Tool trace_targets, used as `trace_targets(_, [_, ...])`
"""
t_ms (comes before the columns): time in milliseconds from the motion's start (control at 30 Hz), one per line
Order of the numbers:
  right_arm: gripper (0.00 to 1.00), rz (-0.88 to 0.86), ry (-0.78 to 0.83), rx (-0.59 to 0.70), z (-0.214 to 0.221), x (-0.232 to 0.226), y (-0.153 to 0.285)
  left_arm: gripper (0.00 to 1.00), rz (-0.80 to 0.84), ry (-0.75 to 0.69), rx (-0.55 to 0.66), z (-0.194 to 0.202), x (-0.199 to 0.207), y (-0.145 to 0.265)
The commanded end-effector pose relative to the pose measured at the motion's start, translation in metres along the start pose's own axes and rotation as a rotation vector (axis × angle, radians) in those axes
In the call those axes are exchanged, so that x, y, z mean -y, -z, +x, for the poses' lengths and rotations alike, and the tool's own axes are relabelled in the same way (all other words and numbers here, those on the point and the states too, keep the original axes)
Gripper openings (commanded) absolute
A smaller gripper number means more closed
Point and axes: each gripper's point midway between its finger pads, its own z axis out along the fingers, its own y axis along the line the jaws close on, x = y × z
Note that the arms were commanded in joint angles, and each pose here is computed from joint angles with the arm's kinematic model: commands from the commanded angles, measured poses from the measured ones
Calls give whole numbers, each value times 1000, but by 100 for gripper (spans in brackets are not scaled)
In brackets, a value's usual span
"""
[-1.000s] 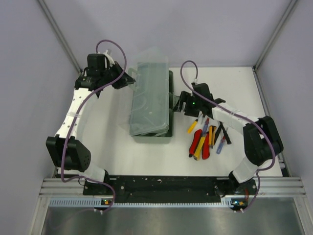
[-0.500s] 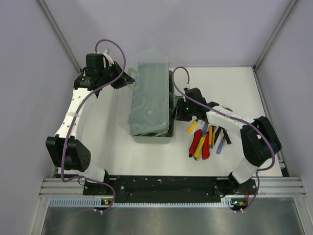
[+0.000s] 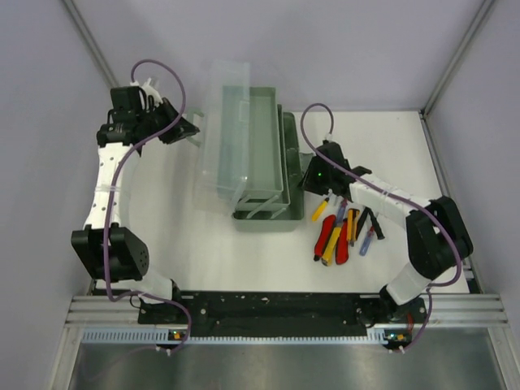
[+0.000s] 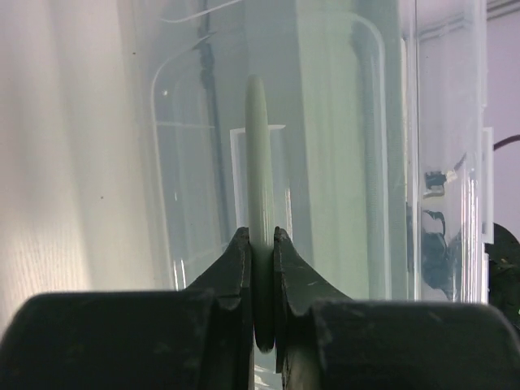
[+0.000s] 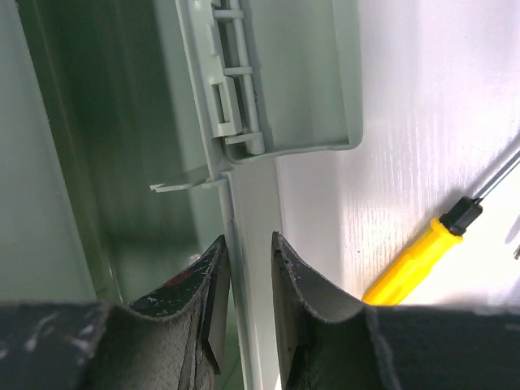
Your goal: Pack the tool kit
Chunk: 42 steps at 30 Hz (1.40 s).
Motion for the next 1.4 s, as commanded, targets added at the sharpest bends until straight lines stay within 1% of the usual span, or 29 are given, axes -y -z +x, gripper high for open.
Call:
trace_targets(0, [25,82,-34,144,-41,16,16,1,141,-187,163,-42,21,28])
trace_targets(133, [25,88,-35,143,-45,15,14,8,118,-162,156,-36,-6,22])
trace_targets(233, [26,85,-36,142,-47,13,13,12,90,-147,149,-34,-25,19])
trace_targets(367, [27,74,-40,133,-46,11,13,15,81,-132,136,-28,-43,16])
trace_targets(467, [28,67,-45,122,-44,9,11,18,99,-130,133,-26,-49,14])
trace_targets(733, [28,54,-50,104,-42,6,10,33,139,-127,125,-25,-61,9])
trace_targets(833, [28,51,-50,99,-42,4,9,35,129,-115,136,-26,-69,6])
trace_targets(1033, [29,53,-48,94,-42,4,7,35,98,-94,136,-15,-91,-6])
trace_targets(1200, [29,58,-45,93,-42,5,6,35,-3,-79,159,-11,-117,-12])
trace_targets(1267, [29,60,-45,90,-42,6,5,36,-95,-67,190,-14,-134,-12])
trace_targets(1300, [29,61,-47,87,-41,7,4,38,-139,-62,204,-14,-142,-10])
trace_targets(1367, [29,57,-46,81,-40,5,2,40,-227,-44,235,-16,-159,-8])
